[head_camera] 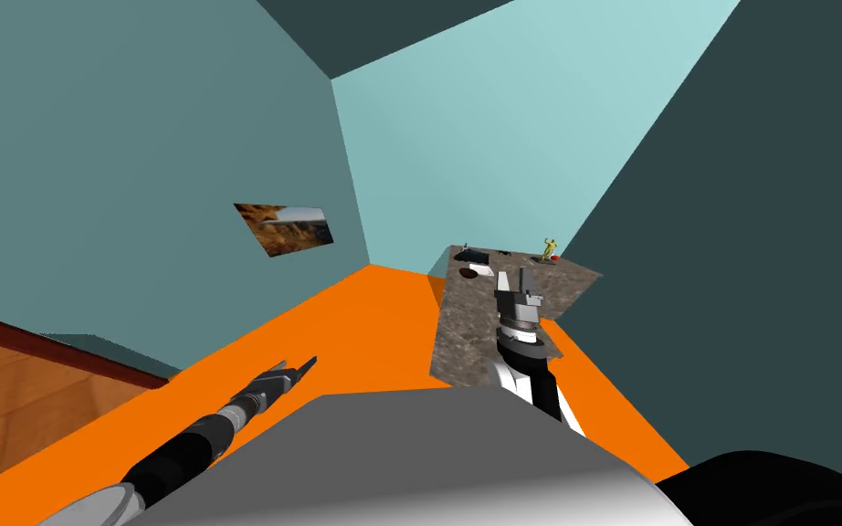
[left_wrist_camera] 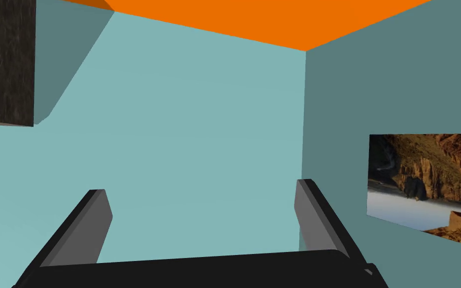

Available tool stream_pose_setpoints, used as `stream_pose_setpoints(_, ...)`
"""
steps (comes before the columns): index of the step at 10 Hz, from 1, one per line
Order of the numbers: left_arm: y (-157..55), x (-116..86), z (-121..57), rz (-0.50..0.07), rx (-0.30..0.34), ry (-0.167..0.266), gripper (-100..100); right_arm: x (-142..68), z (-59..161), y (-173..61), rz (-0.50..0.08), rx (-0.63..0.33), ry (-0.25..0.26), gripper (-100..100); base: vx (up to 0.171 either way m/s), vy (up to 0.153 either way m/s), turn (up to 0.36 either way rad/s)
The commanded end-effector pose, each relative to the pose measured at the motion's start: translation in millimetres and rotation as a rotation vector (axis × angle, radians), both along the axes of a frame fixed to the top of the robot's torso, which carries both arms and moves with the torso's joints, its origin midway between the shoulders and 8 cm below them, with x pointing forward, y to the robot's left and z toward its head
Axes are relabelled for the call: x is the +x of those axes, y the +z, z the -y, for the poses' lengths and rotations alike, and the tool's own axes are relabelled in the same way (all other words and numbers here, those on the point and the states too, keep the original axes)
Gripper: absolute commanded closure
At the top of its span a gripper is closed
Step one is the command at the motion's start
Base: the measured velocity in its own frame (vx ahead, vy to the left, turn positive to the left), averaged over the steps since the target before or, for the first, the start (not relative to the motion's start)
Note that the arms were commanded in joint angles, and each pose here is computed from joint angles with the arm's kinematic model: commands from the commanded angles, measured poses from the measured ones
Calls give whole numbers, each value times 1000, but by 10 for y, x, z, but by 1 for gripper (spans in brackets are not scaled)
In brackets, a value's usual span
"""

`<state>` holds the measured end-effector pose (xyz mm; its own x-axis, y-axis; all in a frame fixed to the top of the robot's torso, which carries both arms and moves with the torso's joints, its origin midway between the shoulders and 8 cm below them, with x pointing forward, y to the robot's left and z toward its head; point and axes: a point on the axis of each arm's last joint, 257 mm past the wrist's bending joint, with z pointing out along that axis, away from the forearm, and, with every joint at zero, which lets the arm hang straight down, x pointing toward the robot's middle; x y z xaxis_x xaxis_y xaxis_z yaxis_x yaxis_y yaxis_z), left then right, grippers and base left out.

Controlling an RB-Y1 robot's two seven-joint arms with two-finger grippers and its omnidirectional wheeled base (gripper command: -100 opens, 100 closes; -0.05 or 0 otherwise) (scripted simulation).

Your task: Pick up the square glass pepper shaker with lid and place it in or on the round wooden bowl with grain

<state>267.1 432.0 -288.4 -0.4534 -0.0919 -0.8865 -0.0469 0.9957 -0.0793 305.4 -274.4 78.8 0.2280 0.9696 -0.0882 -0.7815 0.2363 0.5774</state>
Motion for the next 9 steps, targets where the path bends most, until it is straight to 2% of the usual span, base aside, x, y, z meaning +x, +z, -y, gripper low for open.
stream_pose_setpoints(1, -5, 11, -13, -7, 51, -26, -100, 0, 0, 0, 0, 0, 0, 0, 4, 14, 148)
stream_pose_setpoints(3, -9, 9, -15, -9, 86, -43, -100, 0, -1, 1, 0, 0, 0, 0, -8, -9, -17)
stream_pose_setpoints(4, -102, -199, -346, -64, 145, 2, -100, 0, -1, 1, 0, 0, 0, 0, 57, 96, 312)
stream_pose_setpoints(5, -218, -298, -216, -79, 129, -12, -100, 0, 0, 0, 0, 0, 0, 0, 65, 124, 476)
stream_pose_setpoints(6, -239, -303, -189, -90, 145, -35, -100, 0, 0, 0, 0, 0, 0, 0, 35, 71, 553)
stream_pose_setpoints(8, -100, -201, -352, -73, 253, -60, -100, 1, -1, 1, 0, 0, 0, 0, 7, 1, 5)
stream_pose_setpoints(9, -64, -162, -371, -76, 278, -86, -100, 1, -1, 1, 0, 0, 0, 0, -6, -8, -30)
